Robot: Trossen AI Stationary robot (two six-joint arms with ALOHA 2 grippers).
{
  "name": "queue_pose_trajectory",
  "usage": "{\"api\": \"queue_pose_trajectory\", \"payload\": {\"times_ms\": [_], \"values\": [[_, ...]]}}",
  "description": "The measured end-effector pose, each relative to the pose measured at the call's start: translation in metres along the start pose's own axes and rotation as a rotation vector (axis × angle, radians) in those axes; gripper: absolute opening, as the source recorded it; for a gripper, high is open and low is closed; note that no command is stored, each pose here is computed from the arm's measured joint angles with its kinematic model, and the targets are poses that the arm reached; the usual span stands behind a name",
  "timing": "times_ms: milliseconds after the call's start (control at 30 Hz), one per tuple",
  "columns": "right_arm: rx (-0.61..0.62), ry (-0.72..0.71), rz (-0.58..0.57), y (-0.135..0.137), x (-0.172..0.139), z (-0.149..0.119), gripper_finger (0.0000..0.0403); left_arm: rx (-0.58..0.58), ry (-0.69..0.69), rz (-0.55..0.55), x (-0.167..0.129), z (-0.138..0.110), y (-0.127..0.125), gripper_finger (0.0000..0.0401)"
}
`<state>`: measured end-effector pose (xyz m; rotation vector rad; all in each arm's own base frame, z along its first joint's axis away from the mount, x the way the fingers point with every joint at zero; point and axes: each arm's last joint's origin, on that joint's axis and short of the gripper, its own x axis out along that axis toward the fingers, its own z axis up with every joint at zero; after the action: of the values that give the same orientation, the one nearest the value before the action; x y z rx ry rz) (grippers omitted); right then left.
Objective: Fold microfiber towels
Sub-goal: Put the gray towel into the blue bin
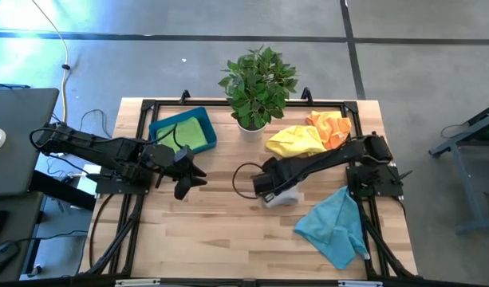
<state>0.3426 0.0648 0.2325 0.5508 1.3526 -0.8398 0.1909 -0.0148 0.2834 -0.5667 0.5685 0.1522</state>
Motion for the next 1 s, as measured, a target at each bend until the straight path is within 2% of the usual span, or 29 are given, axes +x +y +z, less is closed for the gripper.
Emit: {"api": "queue_pose_trajectory", "payload": {"times_ms": [167,333,467,633,800,1000], "values": [[-0.079,-0.008,-0.056,-0.016,-0.017,-0.008,0.0165,-0.026,0.0,0.0,0.0,0.0,0.0,0.0149],[-0.198,-0.071,-0.021,-0.012,-0.025,-0.026,0.0165,-0.049,-0.001,-0.001,0.0,0.0,0.0,0.0149],[-0.301,-0.111,0.103,-0.001,-0.005,-0.051,0.0165,-0.053,-0.002,-0.007,0.0,0.0,-0.001,0.0149],[-0.452,-0.231,0.26,0.014,0.019,-0.078,0.0165,-0.044,-0.005,-0.02,0.0,-0.001,-0.004,0.0149],[-0.53,-0.279,0.293,0.015,0.042,-0.092,0.0165,-0.056,-0.008,-0.015,0.0,-0.001,-0.004,0.0149],[-0.611,-0.31,0.213,0.006,0.057,-0.097,0.0165,-0.09,-0.03,0.014,0.0,-0.001,-0.003,0.0149]]}}
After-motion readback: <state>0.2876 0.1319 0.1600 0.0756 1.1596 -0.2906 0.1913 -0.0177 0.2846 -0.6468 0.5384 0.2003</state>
